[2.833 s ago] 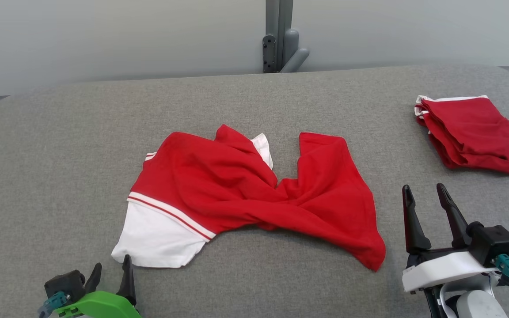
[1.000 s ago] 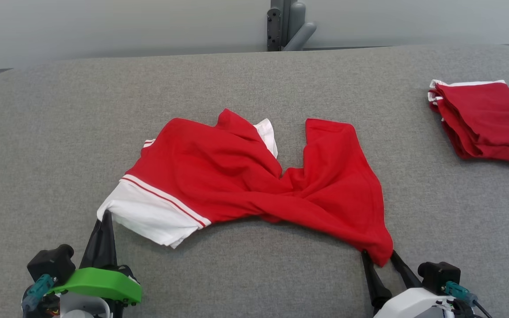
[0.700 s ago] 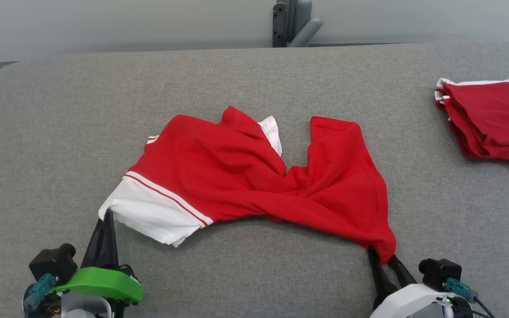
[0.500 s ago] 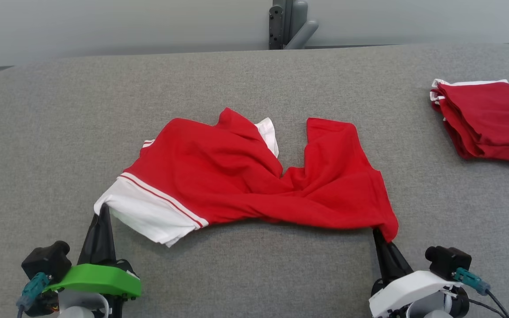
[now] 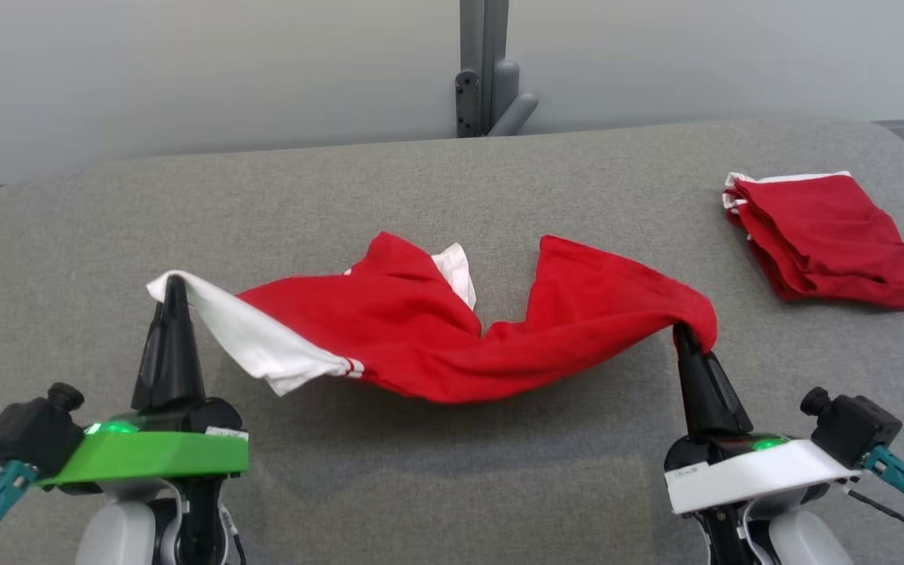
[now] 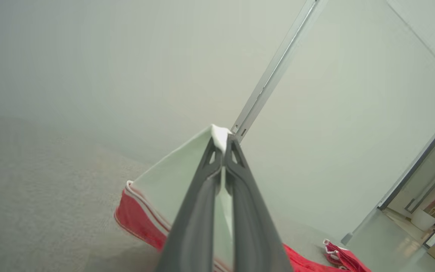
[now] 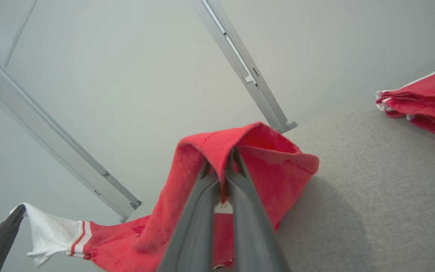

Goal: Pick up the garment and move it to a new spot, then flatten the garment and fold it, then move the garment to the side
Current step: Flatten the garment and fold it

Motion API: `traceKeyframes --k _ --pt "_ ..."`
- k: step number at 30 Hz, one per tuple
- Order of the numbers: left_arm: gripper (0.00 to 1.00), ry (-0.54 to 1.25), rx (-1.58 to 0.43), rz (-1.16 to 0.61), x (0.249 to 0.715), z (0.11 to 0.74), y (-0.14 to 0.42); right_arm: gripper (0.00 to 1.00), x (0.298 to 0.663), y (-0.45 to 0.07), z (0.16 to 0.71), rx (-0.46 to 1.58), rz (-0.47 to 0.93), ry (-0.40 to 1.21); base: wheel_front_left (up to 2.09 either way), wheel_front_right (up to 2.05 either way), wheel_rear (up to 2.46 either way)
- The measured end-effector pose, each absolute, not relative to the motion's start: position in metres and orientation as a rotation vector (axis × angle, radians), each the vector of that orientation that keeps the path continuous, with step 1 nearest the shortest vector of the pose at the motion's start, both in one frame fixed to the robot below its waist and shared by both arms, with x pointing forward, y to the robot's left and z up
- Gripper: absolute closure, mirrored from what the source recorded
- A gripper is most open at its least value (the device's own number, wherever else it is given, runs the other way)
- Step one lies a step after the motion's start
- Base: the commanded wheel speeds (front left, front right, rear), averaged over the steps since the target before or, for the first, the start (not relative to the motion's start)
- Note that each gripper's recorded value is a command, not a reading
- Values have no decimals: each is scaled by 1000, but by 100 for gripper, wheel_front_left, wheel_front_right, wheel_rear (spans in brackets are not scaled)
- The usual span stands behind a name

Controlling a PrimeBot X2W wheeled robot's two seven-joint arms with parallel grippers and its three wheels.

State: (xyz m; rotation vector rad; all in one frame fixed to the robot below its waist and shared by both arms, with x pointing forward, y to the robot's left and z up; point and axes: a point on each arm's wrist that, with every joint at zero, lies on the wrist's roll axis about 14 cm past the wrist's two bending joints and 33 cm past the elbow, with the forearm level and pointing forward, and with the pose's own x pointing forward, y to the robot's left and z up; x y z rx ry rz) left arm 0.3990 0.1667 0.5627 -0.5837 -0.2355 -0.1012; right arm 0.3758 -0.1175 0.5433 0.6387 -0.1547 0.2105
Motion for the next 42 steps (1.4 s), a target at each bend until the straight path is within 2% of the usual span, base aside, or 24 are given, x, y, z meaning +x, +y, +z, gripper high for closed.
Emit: traceKeyframes --k 7,12,17,21,27,34,38,42 --pt "100 -490 -675 -258 379 664 153 100 355 -128 623 696 280 -365 0 0 0" --pt "100 -618 -652 -402 360 731 137 100 338 -141 675 692 331 -495 0 0 0" --pt "100 -690 -585 -502 351 774 124 100 337 -155 702 628 343 -555 0 0 0" --pt "100 -703 -517 -528 363 791 120 100 352 -157 706 595 342 -540 0 0 0" --pt "100 -611 -452 -542 425 790 109 100 407 -147 707 543 379 -473 0 0 0" --pt "100 -578 -339 -433 532 808 122 100 514 -134 742 440 402 -489 0 0 0" --pt "100 -691 -317 -332 575 838 143 100 571 -133 772 363 361 -562 0 0 0" --pt "100 -801 -312 -312 598 854 148 100 611 -127 783 337 334 -622 0 0 0"
